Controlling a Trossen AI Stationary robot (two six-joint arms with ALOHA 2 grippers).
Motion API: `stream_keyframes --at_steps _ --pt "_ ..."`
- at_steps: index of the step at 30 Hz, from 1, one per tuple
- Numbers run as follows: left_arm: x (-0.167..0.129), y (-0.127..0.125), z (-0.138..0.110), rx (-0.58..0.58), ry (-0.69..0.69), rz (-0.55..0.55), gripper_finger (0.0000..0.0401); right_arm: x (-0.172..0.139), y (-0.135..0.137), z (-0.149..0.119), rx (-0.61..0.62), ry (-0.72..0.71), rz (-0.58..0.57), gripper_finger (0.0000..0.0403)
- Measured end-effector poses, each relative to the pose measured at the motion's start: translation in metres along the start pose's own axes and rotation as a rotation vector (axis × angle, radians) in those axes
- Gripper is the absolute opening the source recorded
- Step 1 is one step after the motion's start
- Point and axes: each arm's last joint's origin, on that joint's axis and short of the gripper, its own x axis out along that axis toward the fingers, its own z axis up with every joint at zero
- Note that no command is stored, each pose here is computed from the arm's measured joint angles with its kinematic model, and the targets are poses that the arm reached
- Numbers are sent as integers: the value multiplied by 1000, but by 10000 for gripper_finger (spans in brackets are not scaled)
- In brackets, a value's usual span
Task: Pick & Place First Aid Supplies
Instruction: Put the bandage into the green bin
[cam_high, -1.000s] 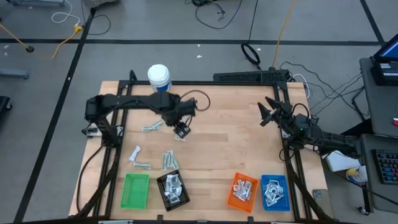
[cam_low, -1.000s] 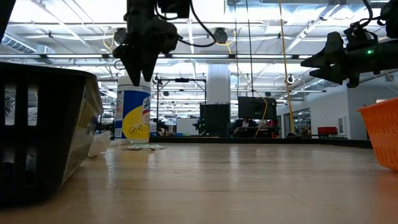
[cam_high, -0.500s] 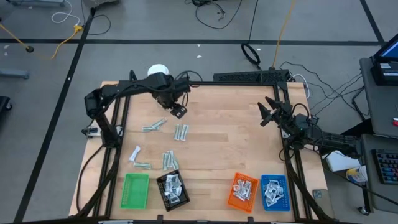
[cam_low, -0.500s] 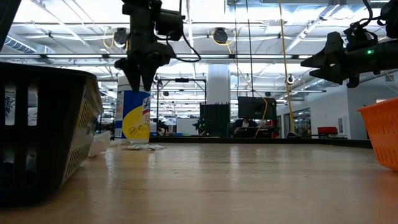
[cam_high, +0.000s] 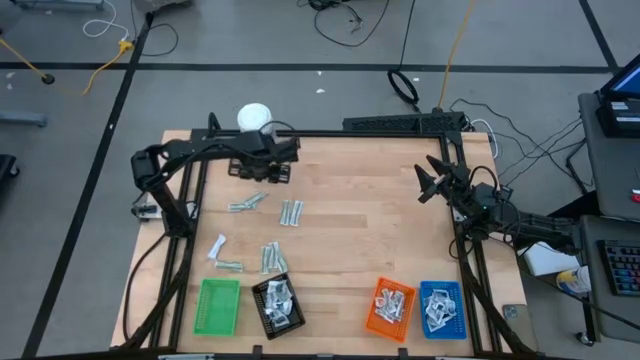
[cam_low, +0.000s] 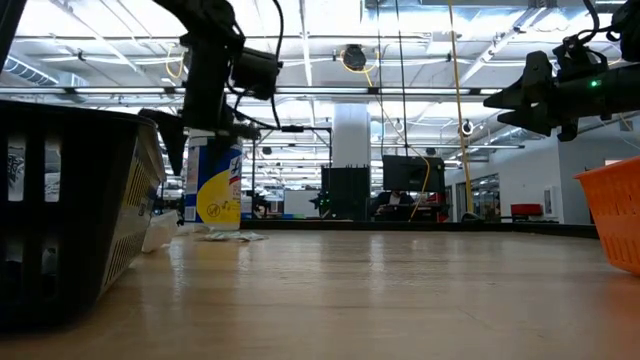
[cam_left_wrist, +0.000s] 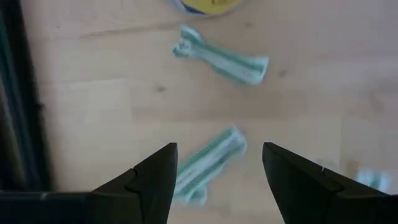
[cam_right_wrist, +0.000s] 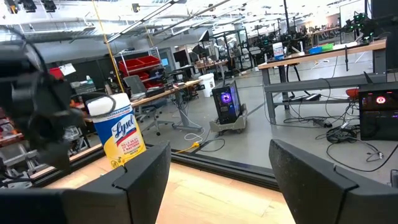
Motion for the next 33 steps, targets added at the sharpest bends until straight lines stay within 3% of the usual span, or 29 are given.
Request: stream_keyframes --at_steps 4,10,15,20,33 --pt "11 -4 -8 -107 -132 -34 242 0 0 0 0 0 0 267" --pt "26 -17 -15 -197 -310 -122 242 0 0 0 0 0 0 267" --pt "38 -19 -24 -250 -438 -132 242 0 0 0 0 0 0 267" --pt "55 -14 -31 -328 -440 -119 242 0 0 0 0 0 0 267" --pt "94 -18 -25 -329 -344 -38 241 0 0 0 0 0 0 267"
